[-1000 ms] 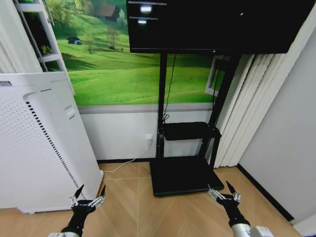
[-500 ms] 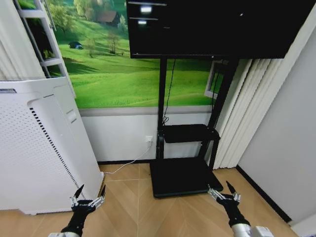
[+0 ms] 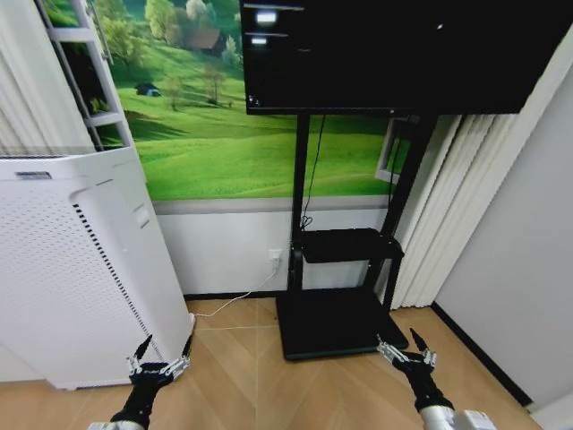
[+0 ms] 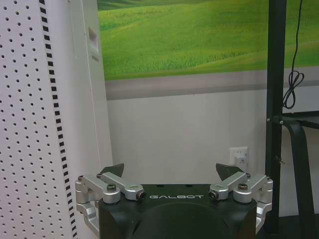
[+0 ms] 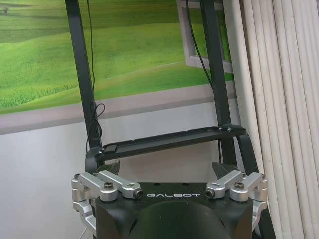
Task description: Pick up the trash bin and place the garbage on the floor into it.
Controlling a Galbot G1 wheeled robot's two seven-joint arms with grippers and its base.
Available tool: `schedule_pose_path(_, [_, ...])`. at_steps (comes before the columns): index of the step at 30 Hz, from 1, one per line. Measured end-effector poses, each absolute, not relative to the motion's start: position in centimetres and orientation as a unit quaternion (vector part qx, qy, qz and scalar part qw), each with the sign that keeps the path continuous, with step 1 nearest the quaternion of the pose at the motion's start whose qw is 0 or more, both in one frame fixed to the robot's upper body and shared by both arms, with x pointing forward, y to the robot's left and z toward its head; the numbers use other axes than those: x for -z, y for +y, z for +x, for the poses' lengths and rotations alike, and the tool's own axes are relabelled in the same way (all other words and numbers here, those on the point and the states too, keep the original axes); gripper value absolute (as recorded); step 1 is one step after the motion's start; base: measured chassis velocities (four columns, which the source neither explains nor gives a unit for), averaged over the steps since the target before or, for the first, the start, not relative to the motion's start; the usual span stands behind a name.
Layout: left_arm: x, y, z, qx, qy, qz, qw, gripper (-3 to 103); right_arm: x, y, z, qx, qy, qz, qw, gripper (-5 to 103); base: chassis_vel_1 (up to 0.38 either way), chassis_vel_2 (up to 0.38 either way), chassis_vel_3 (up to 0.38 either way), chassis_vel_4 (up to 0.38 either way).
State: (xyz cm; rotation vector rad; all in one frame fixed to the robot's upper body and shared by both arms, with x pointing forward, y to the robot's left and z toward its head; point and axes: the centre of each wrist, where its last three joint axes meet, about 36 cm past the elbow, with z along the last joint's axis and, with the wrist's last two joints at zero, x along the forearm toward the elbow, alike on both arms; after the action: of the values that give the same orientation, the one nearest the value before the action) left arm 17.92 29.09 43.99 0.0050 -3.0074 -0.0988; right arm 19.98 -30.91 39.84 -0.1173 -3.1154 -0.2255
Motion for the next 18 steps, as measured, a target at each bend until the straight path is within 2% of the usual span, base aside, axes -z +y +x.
schedule_pose_path(18, [-43.99,29.09,17.92,0.033,-0.997,0.002,0.066,100,-39.84,-30.92,19.98,0.072,-0.997,-0.038,0.008,100,0.000,0.000,0.000,0.000])
